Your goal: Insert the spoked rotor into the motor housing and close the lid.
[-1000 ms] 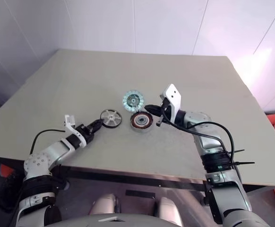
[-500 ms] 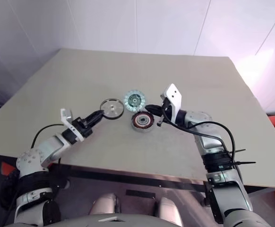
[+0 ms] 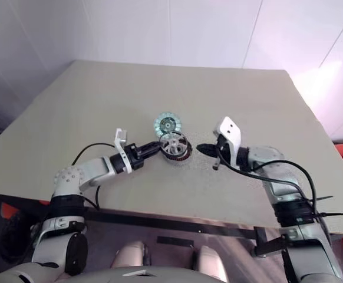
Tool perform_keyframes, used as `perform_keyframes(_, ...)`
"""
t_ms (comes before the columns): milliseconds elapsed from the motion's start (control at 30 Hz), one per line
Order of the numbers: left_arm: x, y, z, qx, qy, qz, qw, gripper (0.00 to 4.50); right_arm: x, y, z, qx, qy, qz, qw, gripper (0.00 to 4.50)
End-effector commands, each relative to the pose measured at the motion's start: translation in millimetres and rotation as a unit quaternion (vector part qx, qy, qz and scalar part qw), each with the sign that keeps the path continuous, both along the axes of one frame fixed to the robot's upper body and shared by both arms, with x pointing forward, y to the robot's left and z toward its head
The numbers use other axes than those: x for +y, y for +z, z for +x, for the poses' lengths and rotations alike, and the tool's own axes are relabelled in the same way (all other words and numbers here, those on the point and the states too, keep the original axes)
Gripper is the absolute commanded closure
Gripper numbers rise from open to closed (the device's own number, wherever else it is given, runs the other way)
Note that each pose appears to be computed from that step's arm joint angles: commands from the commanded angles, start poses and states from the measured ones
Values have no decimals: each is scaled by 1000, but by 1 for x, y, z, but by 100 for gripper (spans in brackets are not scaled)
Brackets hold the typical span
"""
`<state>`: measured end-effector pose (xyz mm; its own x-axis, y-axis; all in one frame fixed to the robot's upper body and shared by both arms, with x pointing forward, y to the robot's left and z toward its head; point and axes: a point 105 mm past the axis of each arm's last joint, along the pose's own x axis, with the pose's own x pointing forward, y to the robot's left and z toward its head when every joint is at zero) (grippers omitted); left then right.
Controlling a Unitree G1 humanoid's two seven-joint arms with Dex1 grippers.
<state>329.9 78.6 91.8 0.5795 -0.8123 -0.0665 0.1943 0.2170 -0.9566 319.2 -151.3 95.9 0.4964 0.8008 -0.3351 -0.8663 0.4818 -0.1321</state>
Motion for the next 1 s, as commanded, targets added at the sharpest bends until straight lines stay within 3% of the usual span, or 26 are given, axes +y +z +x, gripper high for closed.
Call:
perform_keyframes(33, -4, 10, 3, -19, -7, -9, 1000, 410, -5, 20, -1, -31, 3, 6, 999, 450)
perform_keyframes(1000, -18, -11, 14, 27, 11, -11, 1000, 410, -6, 13, -15, -17, 35, 7, 999, 450)
